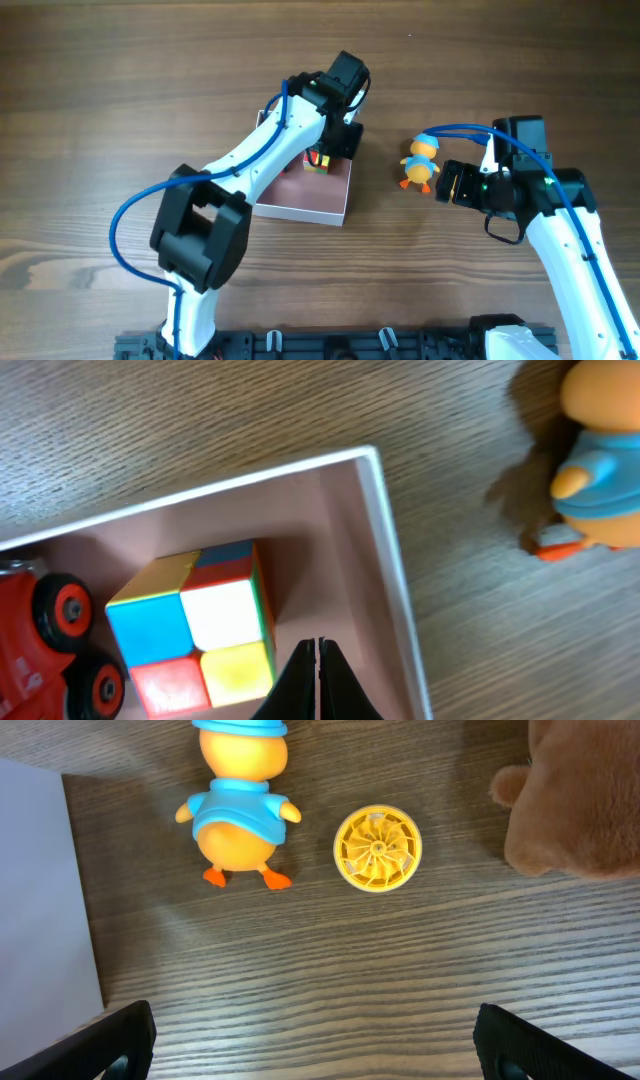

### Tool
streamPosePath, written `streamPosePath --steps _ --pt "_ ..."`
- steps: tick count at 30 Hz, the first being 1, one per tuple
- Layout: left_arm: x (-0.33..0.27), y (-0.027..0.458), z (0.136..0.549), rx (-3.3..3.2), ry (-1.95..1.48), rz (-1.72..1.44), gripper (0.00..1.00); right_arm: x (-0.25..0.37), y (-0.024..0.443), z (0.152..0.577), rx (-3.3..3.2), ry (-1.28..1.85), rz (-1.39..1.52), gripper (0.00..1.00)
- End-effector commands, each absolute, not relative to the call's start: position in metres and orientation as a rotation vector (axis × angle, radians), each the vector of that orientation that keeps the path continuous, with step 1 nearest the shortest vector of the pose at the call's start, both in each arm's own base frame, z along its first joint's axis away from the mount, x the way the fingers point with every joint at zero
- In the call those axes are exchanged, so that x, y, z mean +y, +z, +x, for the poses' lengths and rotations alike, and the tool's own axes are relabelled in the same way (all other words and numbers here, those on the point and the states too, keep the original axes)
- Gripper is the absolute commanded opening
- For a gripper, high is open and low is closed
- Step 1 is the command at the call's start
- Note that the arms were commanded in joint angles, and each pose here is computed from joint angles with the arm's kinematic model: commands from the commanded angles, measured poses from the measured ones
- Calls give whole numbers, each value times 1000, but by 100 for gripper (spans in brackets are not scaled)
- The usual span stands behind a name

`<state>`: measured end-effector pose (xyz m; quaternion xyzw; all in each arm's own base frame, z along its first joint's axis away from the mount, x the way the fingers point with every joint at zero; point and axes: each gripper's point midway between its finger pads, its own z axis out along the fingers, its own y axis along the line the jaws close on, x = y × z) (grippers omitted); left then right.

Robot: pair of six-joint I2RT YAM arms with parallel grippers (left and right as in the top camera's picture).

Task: Pack container
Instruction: 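Carry the cube into the box beside the truck with the left gripper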

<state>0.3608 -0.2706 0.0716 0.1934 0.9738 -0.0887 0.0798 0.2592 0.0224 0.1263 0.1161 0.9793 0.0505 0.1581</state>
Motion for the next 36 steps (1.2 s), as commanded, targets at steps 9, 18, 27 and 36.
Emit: streamPosePath --steps 9,18,27,36 --pt "-261 26 373 2950 -109 553 4 20 127 261 2799 114 313 100" --pt "-245 25 383 2914 44 540 6 20 127 261 2798 114 314 100" --pt "-236 27 390 2885 128 527 13 20 127 261 2798 114 313 100" --pt "-236 28 393 2872 137 522 32 20 127 261 2798 114 313 100"
